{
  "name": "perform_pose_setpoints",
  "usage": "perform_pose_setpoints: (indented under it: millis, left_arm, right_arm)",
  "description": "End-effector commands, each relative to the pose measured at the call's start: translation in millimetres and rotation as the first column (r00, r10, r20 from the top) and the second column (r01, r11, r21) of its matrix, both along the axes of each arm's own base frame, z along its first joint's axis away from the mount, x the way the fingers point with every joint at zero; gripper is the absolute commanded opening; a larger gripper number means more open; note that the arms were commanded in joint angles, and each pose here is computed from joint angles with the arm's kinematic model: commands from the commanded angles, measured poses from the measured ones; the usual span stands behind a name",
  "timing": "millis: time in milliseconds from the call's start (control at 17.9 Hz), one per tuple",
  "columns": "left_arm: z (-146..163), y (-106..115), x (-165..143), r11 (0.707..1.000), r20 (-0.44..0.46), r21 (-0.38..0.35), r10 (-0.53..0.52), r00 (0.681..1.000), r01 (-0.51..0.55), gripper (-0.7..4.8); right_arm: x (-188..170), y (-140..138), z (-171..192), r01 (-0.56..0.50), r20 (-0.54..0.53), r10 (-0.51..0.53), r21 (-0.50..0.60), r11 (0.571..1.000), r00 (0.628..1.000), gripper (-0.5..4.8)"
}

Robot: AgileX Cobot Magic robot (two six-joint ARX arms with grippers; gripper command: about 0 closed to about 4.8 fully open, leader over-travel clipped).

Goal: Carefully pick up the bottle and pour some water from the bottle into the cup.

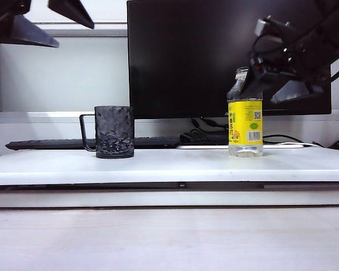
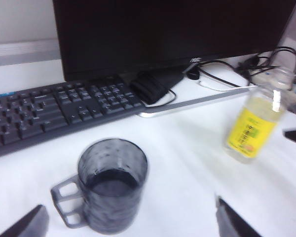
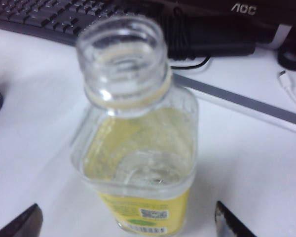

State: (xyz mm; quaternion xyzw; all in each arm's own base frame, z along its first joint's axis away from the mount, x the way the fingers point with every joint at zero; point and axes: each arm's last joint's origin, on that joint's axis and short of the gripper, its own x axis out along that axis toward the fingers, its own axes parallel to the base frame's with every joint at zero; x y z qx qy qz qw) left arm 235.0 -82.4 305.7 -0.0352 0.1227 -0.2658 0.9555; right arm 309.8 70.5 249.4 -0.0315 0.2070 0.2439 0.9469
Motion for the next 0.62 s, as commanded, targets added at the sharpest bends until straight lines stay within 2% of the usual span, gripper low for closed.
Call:
perform_pose_setpoints:
  millis: [56,392,616]
  left_arm:
    - [-4,-7,20,0.999,-0.055,0.047,-0.009,0.998,0.012,4.79]
    - [-36,-17,50,0.996,-0.179,0.085,-0.004,0.984,0.019,4.79]
    - [-38,-17,51,0.992,-0.165,0.121,-0.013,0.986,0.033,4.79]
  right_arm:
    - [4,1,-1,0.007,0.020,-0.007,0.002,1.000,1.000,4.79]
    - [15,6,-16,0.008,0.020,-0.008,-0.003,1.000,1.000,4.79]
    - [22,12,-17,-0.006,0.087,0.005,0.012,1.000,0.996,4.79]
